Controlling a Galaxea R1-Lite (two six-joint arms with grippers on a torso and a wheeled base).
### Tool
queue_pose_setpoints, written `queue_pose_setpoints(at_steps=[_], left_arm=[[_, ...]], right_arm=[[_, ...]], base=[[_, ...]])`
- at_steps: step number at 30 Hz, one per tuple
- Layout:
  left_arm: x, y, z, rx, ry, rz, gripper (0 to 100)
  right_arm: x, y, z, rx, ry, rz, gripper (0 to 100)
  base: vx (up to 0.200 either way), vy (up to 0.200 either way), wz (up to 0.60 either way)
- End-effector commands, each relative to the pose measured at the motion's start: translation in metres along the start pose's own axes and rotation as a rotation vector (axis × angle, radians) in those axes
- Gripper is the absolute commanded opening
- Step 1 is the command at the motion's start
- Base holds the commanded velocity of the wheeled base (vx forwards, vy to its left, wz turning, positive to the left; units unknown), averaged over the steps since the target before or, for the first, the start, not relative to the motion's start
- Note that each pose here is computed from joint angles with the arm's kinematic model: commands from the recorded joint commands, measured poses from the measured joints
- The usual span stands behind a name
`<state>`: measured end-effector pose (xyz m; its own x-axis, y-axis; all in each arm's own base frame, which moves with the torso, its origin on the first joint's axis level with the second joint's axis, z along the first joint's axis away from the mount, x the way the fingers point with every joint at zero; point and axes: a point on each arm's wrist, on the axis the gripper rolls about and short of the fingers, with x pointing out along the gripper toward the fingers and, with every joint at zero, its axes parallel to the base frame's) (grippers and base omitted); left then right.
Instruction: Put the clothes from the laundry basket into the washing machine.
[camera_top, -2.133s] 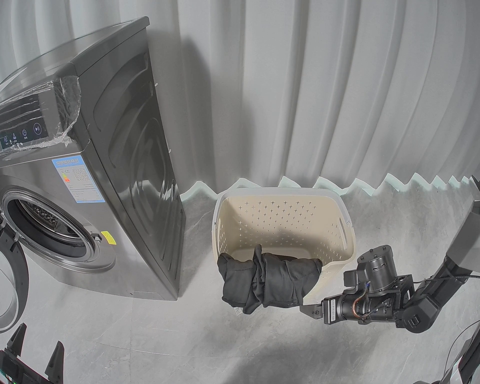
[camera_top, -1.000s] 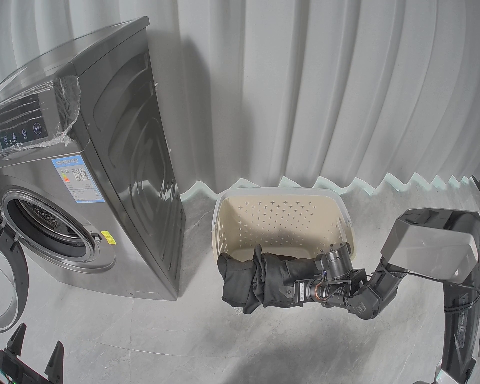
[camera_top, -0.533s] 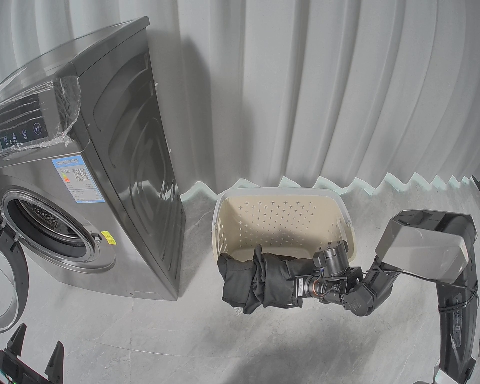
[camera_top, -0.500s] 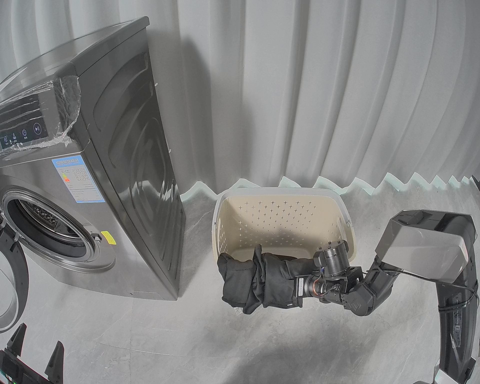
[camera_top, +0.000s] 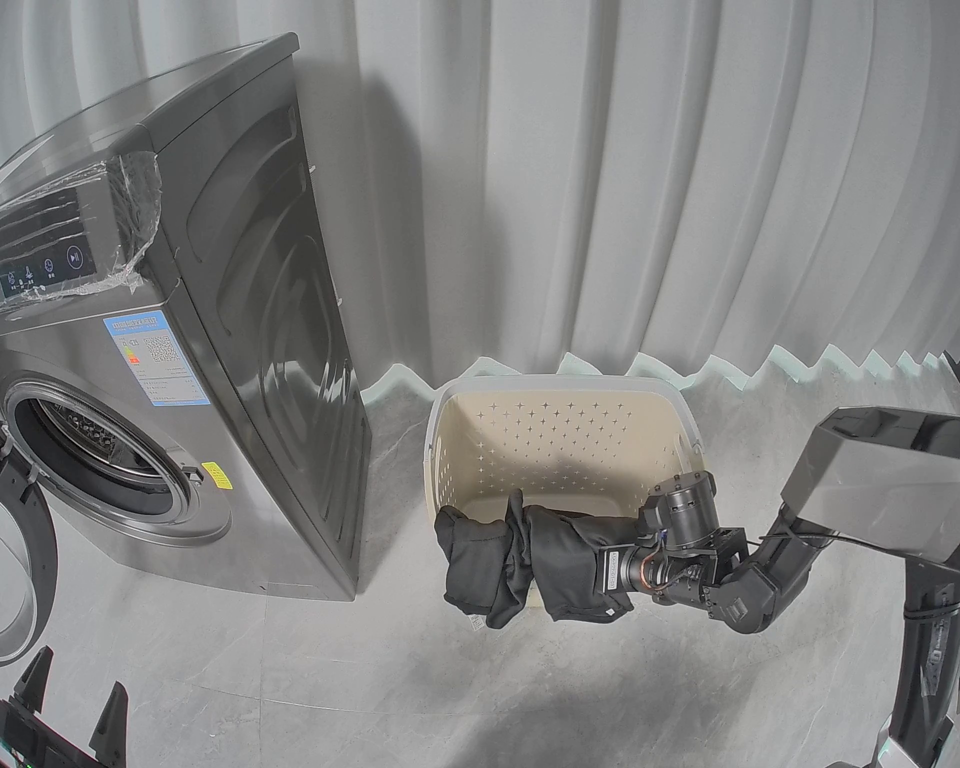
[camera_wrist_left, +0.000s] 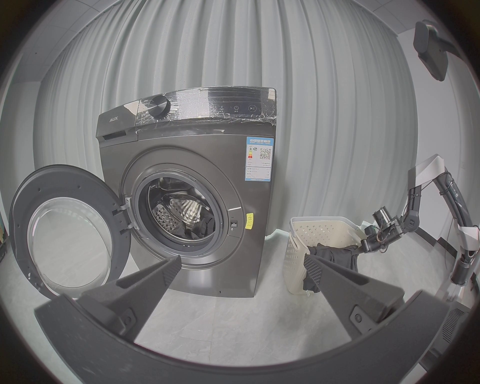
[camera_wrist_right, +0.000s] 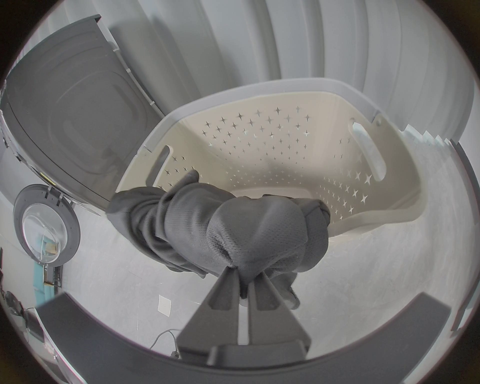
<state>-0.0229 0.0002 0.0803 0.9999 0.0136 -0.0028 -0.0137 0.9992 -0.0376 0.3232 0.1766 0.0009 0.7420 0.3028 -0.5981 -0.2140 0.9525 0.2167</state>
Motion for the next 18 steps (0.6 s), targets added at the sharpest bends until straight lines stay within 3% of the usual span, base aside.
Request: queue_pose_setpoints(at_steps=[1, 13, 18], left_arm=[[0.000, 0.000, -0.005, -0.001, 0.000, 0.000, 100], [0.000, 0.000, -0.005, -0.001, 0.000, 0.000, 100], [0.000, 0.000, -0.005, -0.001, 0.000, 0.000, 100]], right_arm=[[-0.045, 0.008, 0.020, -0.003, -0.075, 0.037, 0], [-0.089, 0.012, 0.033, -0.008, -0.225, 0.102, 0], [-0.111, 0.016, 0.047, -0.004, -0.324, 0.138, 0]], base=[[0.000, 0.000, 0.00], [0.000, 0.000, 0.00], [0.000, 0.000, 0.00]])
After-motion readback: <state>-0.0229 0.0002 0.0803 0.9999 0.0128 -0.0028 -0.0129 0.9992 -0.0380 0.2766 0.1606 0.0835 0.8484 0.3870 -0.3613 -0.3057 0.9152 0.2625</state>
